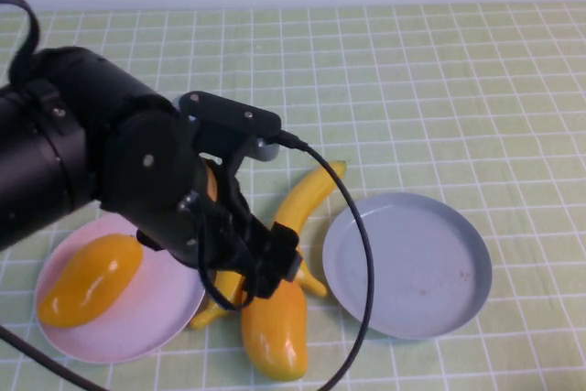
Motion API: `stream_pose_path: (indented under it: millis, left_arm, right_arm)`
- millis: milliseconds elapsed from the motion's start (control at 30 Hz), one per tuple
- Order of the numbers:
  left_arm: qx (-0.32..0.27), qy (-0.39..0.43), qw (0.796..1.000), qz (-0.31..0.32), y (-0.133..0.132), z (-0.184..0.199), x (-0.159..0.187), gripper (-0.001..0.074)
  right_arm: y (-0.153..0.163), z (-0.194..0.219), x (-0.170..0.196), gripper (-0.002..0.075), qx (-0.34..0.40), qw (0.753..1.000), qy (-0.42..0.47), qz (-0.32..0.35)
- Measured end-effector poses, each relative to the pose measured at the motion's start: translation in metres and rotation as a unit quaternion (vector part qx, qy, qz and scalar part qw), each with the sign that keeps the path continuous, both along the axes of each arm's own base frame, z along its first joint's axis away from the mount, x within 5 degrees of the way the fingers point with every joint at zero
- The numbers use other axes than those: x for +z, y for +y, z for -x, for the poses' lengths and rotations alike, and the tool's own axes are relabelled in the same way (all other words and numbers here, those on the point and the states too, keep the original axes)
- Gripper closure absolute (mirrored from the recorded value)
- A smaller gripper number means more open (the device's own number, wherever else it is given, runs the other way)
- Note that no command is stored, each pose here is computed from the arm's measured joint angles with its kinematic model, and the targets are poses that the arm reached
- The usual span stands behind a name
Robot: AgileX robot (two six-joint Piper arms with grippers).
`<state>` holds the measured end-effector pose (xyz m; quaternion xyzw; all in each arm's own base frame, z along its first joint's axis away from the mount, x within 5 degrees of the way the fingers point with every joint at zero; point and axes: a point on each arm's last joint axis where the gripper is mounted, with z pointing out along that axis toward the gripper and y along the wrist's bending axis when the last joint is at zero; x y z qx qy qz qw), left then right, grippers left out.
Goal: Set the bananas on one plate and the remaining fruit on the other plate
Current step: Put one type of fruit in the left plate
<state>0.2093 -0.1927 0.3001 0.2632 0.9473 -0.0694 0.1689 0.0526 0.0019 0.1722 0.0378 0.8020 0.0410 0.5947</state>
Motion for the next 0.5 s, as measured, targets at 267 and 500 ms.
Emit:
stream_pose_path:
  millis: [267,500]
  left_arm:
    - [0.006,-0.009,1.0,-0.016,-0.03,0.003,-0.022,0.0066]
    - [0.071,0.035,0.996,-0.044,-0.036,0.001,-0.043,0.0066]
  right_arm:
    - [0.0,0.0,0.0,0.0743,0.0,1.0,0.0,0.0]
    - [0.0,0.0,0.0,0.0743,0.0,1.0,0.0,0.0]
